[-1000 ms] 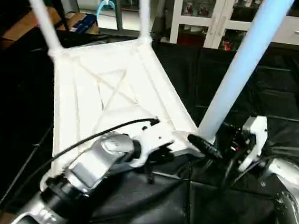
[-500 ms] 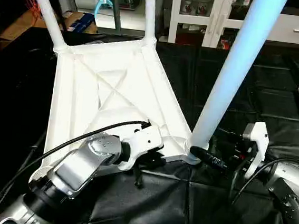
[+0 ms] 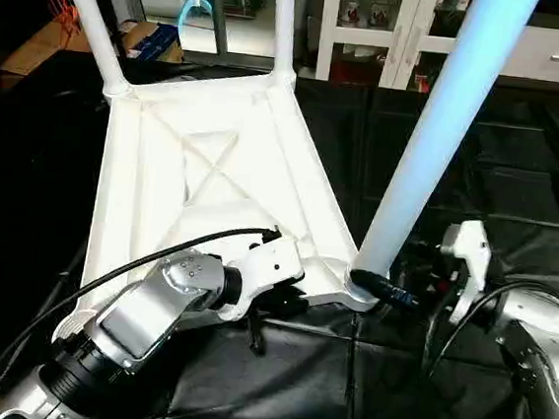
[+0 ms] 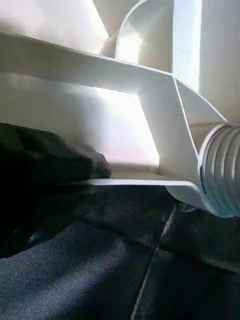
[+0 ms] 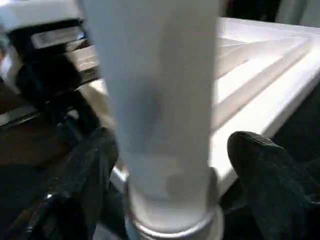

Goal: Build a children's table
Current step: Rotate leg to tighten

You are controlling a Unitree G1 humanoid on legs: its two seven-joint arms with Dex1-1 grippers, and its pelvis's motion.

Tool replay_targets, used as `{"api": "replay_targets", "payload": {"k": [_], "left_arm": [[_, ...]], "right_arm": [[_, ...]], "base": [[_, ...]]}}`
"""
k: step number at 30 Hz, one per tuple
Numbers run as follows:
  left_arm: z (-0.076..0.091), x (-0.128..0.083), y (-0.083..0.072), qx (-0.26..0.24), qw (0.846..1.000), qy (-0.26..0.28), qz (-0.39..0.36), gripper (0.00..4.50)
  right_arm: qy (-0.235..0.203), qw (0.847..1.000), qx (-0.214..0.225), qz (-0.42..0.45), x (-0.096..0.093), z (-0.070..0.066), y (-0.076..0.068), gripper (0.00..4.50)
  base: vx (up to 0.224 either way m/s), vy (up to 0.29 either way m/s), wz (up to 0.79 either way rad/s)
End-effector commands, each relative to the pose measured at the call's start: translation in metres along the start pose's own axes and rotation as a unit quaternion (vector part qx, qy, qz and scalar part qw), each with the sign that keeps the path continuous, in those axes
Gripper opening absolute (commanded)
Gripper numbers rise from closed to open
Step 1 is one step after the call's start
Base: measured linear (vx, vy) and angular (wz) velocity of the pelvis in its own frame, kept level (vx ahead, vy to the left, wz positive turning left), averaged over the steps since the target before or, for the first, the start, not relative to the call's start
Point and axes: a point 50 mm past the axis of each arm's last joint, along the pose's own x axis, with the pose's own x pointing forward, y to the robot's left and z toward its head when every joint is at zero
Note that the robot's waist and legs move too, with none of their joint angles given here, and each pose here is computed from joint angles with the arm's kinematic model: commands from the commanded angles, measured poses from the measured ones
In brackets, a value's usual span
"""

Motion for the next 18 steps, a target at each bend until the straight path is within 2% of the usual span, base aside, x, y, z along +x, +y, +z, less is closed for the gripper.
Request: {"api": "replay_targets", "payload": {"k": [1,3,4,9,10,15,16,18], "left_arm": [[-0.0152,0.0052,-0.0084,-0.020,0.999,0.036,-0.029,0.00],[-0.0150,0.0052,-0.0087,-0.019,0.999,0.036,-0.030,0.00],[-0.0151,0.0051,-0.0088,-0.019,0.999,0.036,-0.030,0.00],[-0.0161,0.0042,-0.0095,-0.019,0.999,0.038,-0.030,0.00],[-0.0166,0.0040,-0.0098,-0.019,0.999,0.039,-0.031,0.00],[-0.0174,0.0037,-0.0106,-0.019,0.998,0.041,-0.035,0.00],[-0.0176,0.0036,-0.0107,-0.019,0.998,0.042,-0.035,0.00],[-0.0177,0.0035,-0.0107,-0.019,0.998,0.042,-0.036,0.00]], "right_arm": [[0.014,1.000,-0.012,0.016,0.0013,-0.0008,-0.0006,3.38],[0.019,0.999,-0.016,0.022,0.0022,-0.0017,-0.0015,3.26],[0.019,0.999,-0.017,0.023,0.0026,-0.0016,-0.0024,3.07],[0.023,0.999,-0.023,0.030,0.0029,-0.0013,-0.0048,2.88],[0.024,0.999,-0.024,0.032,0.0028,-0.0015,-0.0050,2.66],[0.028,0.999,-0.026,0.035,0.0016,-0.0033,-0.0057,2.43],[0.029,0.999,-0.027,0.037,0.0017,-0.0044,-0.0050,2.25],[0.030,0.998,-0.026,0.038,0.0020,-0.0055,-0.0042,2.21]], "base": [[0.000,0.000,0.00],[0.000,0.000,0.00],[0.000,0.000,0.00],[0.000,0.000,0.00],[0.000,0.000,0.00],[0.000,0.000,0.00],[0.000,0.000,0.00],[0.000,0.000,0.00]]}}
